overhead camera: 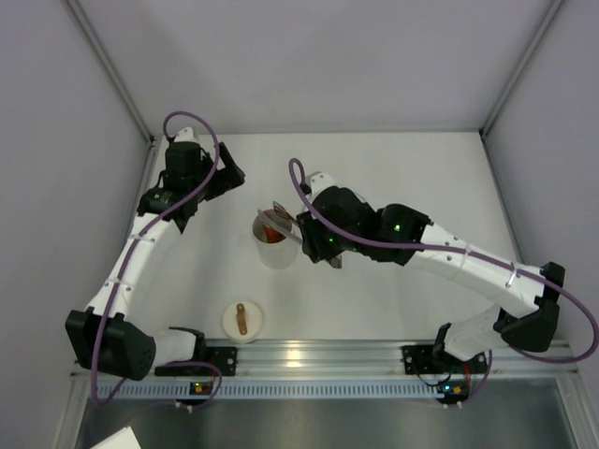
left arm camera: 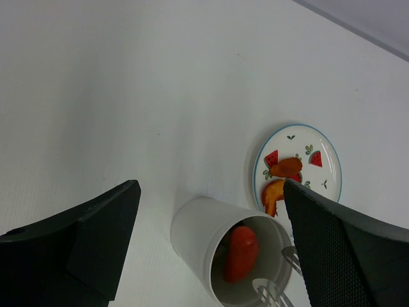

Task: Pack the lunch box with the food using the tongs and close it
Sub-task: Place the fake food in the packing box, then pick up the fake food from the plate.

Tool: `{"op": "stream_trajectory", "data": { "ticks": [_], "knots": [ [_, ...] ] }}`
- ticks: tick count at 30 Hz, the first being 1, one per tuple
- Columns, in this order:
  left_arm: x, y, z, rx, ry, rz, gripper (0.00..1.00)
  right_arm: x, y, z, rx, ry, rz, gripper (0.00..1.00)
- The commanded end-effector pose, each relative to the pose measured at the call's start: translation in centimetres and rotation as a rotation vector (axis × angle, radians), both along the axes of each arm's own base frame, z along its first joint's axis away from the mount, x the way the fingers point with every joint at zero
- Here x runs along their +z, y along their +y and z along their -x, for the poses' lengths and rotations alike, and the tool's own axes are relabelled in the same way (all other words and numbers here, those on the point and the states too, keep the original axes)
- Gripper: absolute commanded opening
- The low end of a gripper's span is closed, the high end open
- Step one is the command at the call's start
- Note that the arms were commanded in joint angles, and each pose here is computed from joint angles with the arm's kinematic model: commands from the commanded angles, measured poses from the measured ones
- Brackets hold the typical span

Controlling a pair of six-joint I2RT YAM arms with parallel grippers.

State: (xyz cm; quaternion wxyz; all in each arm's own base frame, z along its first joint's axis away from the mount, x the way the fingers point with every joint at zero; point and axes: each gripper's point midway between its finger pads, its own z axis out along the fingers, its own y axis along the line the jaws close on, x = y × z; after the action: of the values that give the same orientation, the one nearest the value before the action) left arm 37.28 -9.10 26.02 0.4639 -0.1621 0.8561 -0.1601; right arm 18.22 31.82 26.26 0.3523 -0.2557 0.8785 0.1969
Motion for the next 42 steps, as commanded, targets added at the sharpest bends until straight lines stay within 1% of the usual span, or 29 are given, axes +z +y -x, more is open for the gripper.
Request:
{"op": "stream_trajectory", "data": {
  "ticks": [1, 3, 8, 11, 15, 18, 22, 24, 30, 42],
  "knots": [
    [0.7, -0.2, -0.1, -0.001, -0.021, 0.009, 0.99, 3.0, 0.5, 0.2, -0.004, -0.045, -0.062, 0.40],
    [0.7, -0.2, -0.1, -0.001, -0.020, 0.009, 0.99, 3.2, 0.5, 0.2, -0.005, -0.046, -0.068, 0.45],
    [0.6, -0.2, -0.1, -0.001, -0.020, 0.009, 0.99, 3.9, -0.4, -0.2, -0.038, -0.071, -0.057, 0.45],
    [0.6, -0.2, -0.1, 0.000, -0.019, 0.008, 0.99, 4.7, -2.1, -1.3, -0.112, -0.111, -0.035, 0.46],
    [0.6, -0.2, -0.1, -0.002, -0.017, 0.009, 0.99, 5.9, -4.6, -2.6, -0.192, -0.138, -0.047, 0.46],
    [0.6, -0.2, -0.1, 0.000, -0.020, 0.012, 0.99, 5.4, -7.1, -4.4, -0.274, -0.135, -0.034, 0.46],
    [0.7, -0.2, -0.2, -0.001, -0.020, 0.009, 0.99, 1.7, -10.0, -6.5, -0.350, -0.063, -0.011, 0.45],
    [0.4, -0.2, -0.2, 0.000, -0.014, 0.009, 0.99, -0.7, -10.4, -6.5, -0.353, -0.022, 0.016, 0.45],
    [0.5, -0.3, -0.2, -0.005, -0.014, 0.014, 0.99, -5.0, -9.4, -7.4, -0.349, 0.047, 0.043, 0.44],
    [0.6, -0.1, -0.2, 0.000, -0.021, 0.005, 0.99, -9.5, -7.4, -11.3, -0.375, 0.115, 0.073, 0.43]
  ]
}}
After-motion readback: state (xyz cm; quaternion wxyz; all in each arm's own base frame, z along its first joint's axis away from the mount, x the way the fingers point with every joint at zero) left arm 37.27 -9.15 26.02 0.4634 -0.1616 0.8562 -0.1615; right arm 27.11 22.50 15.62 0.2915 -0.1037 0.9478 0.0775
